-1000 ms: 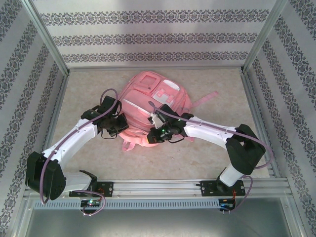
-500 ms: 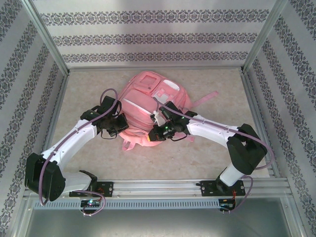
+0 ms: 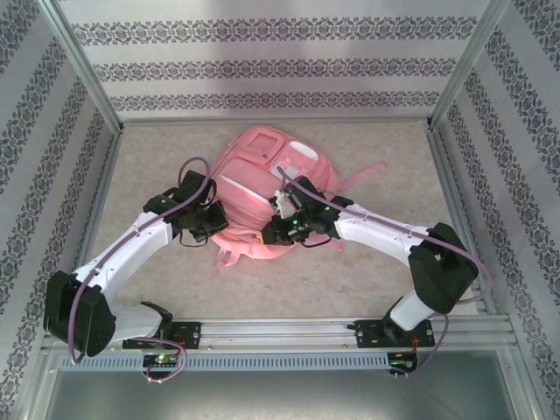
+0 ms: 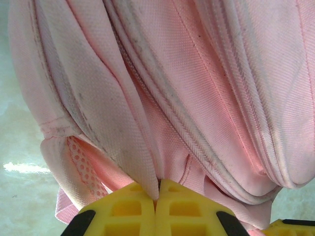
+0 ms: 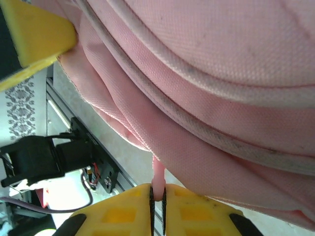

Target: Pack the student bag

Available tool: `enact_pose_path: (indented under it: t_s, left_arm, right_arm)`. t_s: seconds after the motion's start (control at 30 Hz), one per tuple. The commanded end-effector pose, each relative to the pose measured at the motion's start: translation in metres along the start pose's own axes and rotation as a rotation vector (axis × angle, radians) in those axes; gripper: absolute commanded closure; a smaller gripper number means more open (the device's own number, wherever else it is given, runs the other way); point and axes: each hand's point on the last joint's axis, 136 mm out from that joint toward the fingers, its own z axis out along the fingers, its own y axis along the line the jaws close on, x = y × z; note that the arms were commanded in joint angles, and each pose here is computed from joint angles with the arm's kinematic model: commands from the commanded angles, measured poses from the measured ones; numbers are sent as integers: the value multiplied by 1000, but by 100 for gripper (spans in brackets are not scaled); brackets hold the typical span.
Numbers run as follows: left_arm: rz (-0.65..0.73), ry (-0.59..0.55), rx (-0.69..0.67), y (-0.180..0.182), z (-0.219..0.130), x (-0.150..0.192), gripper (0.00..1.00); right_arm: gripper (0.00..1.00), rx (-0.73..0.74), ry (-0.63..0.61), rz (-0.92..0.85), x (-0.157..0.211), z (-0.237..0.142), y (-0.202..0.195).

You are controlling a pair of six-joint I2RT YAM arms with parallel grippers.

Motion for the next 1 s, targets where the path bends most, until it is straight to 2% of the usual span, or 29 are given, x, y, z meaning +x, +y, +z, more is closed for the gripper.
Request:
enact_pose_path:
  t_s: [0.0,0.97]
  left_arm:
    - [28,-42,67,-21,-5,-9,100]
    - [0,-23,71,-19,4,-6,100]
  right_arm:
    - [84,-14,-91,6,-17,-3,6]
    - [76,18,-99,87,-15,26,-15]
